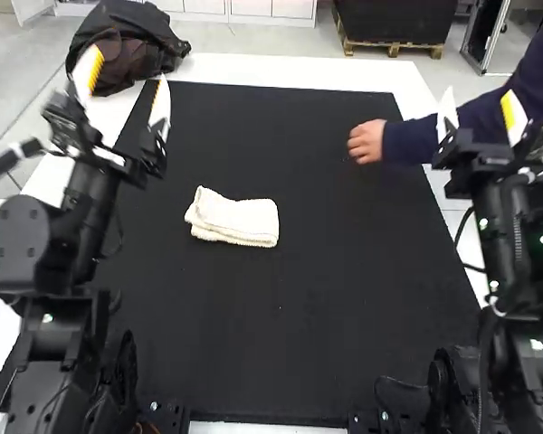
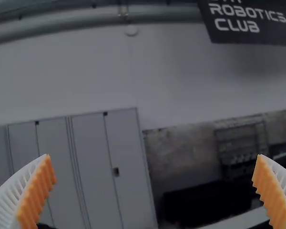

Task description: Fold the towel.

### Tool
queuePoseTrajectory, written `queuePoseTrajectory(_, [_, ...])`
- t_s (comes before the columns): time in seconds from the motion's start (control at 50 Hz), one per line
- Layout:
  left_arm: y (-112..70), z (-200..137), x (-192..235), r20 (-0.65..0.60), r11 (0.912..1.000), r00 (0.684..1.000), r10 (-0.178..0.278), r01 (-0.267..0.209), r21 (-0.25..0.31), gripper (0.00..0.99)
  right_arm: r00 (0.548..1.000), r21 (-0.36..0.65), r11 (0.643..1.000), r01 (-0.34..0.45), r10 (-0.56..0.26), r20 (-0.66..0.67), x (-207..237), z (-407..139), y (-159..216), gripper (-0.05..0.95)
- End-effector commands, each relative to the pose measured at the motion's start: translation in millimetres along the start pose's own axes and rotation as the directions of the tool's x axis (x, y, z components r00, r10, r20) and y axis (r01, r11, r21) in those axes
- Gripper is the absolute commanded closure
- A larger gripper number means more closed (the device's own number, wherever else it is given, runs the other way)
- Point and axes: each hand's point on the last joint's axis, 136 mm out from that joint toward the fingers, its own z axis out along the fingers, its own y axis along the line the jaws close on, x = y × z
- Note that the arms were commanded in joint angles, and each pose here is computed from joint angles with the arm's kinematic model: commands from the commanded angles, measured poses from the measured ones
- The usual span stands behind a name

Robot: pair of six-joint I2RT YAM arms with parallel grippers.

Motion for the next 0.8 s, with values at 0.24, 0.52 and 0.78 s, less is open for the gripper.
queuePoseTrajectory(0.24, [15.1, -23.4, 107.9, -0.277, 0.9929, 0.959, -0.057, 0.025, -0.116, 0.028, 0.966, 0.132, 0.986, 0.098, -0.062, -0.250, 122.5, -15.6, -32.3, -0.02])
queuePoseTrajectory(0.52, [12.0, -48.9, 165.8, -0.505, 0.9879, 0.854, -0.124, 0.059, -0.144, 0.025, 0.860, 0.099, 0.984, 0.146, -0.078, -0.504, 183.6, -40.5, -34.1, -0.02])
queuePoseTrajectory(0.78, [11.8, -57.3, 178.8, -0.561, 0.9909, 0.822, -0.095, 0.025, -0.132, 0.026, 0.861, 0.093, 0.985, 0.143, -0.078, -0.503, 183.3, -40.3, -33.1, -0.02])
